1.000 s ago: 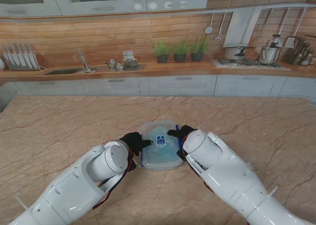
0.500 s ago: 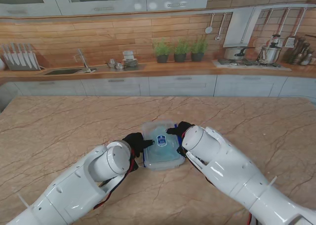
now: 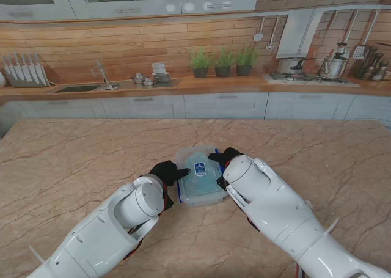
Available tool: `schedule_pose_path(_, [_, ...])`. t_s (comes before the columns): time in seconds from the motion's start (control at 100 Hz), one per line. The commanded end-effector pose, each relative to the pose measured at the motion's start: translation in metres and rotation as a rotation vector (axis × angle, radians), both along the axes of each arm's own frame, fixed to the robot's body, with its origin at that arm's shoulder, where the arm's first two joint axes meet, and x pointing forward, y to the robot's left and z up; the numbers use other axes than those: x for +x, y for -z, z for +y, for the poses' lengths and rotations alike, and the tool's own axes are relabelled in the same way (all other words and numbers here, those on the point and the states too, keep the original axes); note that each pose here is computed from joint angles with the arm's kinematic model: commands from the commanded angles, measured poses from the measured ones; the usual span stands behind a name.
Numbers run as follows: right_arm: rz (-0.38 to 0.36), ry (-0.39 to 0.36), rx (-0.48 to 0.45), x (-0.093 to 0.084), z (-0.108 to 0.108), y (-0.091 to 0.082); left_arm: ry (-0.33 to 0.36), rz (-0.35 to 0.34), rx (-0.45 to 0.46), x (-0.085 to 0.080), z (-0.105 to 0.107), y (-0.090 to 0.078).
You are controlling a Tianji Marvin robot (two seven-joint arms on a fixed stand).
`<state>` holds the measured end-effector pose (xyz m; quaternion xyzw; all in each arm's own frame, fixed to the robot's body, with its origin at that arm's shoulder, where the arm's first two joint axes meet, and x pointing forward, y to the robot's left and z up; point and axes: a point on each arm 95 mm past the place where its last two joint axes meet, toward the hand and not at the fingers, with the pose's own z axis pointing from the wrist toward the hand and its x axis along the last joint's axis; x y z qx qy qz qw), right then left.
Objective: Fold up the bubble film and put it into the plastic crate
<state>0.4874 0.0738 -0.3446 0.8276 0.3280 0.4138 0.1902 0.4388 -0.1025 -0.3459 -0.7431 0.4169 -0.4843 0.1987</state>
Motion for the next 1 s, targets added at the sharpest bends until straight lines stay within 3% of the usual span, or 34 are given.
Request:
schedule_pose_path(0.0, [0.012, 0.003, 0.025, -0.002, 0.008, 0.002, -0.013, -0.009, -0.007, -0.002, 0.001, 0.001])
schedule_pose_path(0.25, [0.044, 0.055, 0.080, -0.004, 0.004, 0.007, -0.058, -0.031, -0.057, -0.005, 0.013, 0.000])
schedule_pose_path(0.45, [0.050, 0.061, 0.091, -0.006, 0.002, 0.010, -0.160, 0.023, -0.226, -0.013, 0.014, 0.006])
schedule_pose_path(0.61, [0.049, 0.068, 0.103, -0.008, 0.000, 0.010, -0.238, 0.145, -0.364, -0.019, 0.014, 0.009])
schedule_pose_path(0.72, [0.052, 0.068, 0.108, -0.009, -0.001, 0.009, -0.290, 0.186, -0.428, -0.020, 0.013, 0.010])
schedule_pose_path(0.99, [0.050, 0.071, 0.117, -0.009, -0.002, 0.009, -0.337, 0.382, -0.530, -0.023, 0.011, 0.021])
